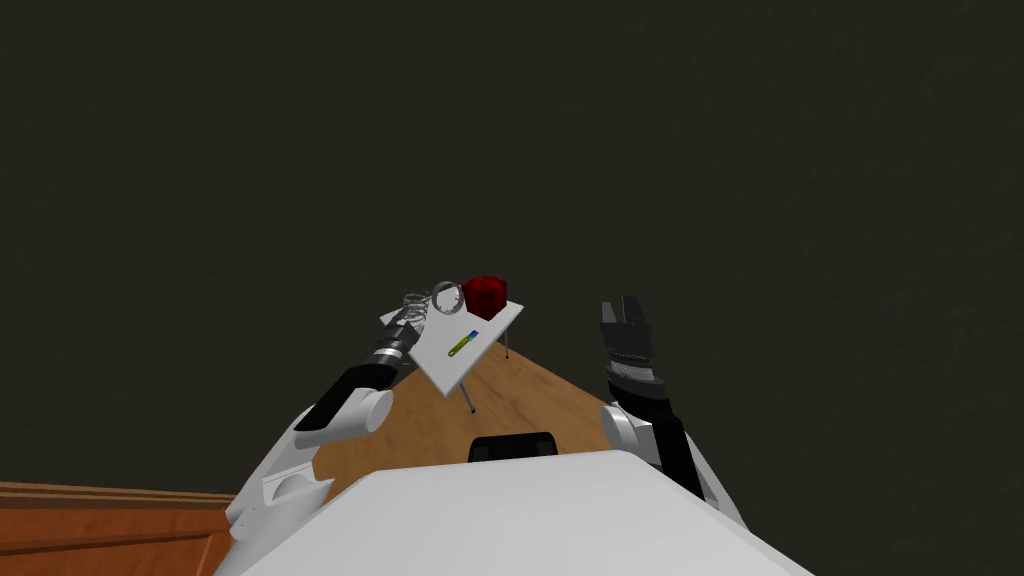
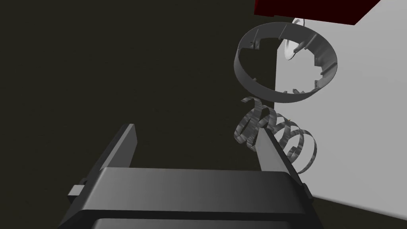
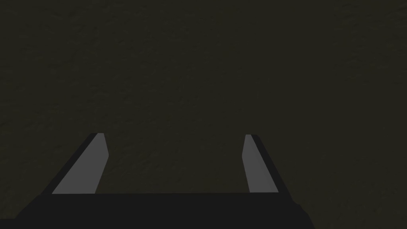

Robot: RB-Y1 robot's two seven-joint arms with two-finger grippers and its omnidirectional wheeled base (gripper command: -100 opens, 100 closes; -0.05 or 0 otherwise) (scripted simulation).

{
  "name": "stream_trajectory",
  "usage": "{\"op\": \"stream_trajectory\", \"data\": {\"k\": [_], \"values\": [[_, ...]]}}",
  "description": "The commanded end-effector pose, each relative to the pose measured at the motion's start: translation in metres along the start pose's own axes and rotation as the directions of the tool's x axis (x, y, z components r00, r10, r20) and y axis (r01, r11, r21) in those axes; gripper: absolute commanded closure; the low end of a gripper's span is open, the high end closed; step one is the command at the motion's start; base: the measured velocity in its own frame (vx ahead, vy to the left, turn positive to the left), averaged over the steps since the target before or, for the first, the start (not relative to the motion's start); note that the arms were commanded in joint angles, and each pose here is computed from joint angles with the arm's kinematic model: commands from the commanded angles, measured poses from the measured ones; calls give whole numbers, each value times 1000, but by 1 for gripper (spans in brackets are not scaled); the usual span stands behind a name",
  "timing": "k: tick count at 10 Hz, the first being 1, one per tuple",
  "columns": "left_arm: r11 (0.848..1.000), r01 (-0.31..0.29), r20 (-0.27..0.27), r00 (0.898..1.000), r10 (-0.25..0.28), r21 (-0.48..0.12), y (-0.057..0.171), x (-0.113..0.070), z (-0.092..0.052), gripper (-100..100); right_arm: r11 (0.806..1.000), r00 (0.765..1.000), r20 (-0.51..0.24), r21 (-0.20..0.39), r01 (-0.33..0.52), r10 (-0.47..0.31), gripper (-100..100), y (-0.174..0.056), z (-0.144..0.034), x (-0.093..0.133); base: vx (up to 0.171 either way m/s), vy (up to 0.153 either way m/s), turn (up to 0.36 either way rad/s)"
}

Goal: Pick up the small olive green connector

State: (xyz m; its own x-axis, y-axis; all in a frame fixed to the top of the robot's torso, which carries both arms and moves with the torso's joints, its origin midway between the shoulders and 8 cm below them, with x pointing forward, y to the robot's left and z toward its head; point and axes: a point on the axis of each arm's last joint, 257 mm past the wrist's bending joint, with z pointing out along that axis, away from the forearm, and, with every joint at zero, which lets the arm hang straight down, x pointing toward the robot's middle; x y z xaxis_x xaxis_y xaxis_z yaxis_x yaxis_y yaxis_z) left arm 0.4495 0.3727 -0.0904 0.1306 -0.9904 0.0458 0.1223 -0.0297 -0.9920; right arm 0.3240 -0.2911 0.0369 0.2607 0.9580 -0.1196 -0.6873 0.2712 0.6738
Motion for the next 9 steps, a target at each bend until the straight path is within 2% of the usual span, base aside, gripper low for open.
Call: {"op": "stream_trajectory", "data": {"k": [1,2,3,5,6,7,8,9], "values": [[998,43,18,999,-42,-52,15,-10,5,-100,1000,1000,0,0,0,0,0,0,0,0,15,-33,-38],[996,44,24,999,-42,-80,22,-11,4,-100,1000,1000,0,0,0,0,0,0,0,0,16,-34,-21],[991,86,40,996,-82,-107,29,-20,9,-100,1000,1000,0,0,0,0,0,0,0,0,20,-42,-32],[985,87,50,996,-81,-146,39,-21,8,-100,1000,1000,0,0,0,0,0,0,0,0,13,-28,-7],[976,130,71,990,-119,-178,48,-30,12,-100,1000,1000,0,0,0,0,0,0,0,0,19,-27,-34],[970,131,79,990,-117,-204,56,-31,10,-100,1000,1000,0,0,0,0,0,0,0,0,22,-32,-17],[957,174,103,983,-153,-231,64,-41,14,-100,1000,1000,0,0,0,0,0,0,0,0,32,-53,-31],[950,175,111,982,-151,-258,71,-42,12,-100,1000,1000,0,0,0,0,0,0,0,0,23,-46,-10]]}}
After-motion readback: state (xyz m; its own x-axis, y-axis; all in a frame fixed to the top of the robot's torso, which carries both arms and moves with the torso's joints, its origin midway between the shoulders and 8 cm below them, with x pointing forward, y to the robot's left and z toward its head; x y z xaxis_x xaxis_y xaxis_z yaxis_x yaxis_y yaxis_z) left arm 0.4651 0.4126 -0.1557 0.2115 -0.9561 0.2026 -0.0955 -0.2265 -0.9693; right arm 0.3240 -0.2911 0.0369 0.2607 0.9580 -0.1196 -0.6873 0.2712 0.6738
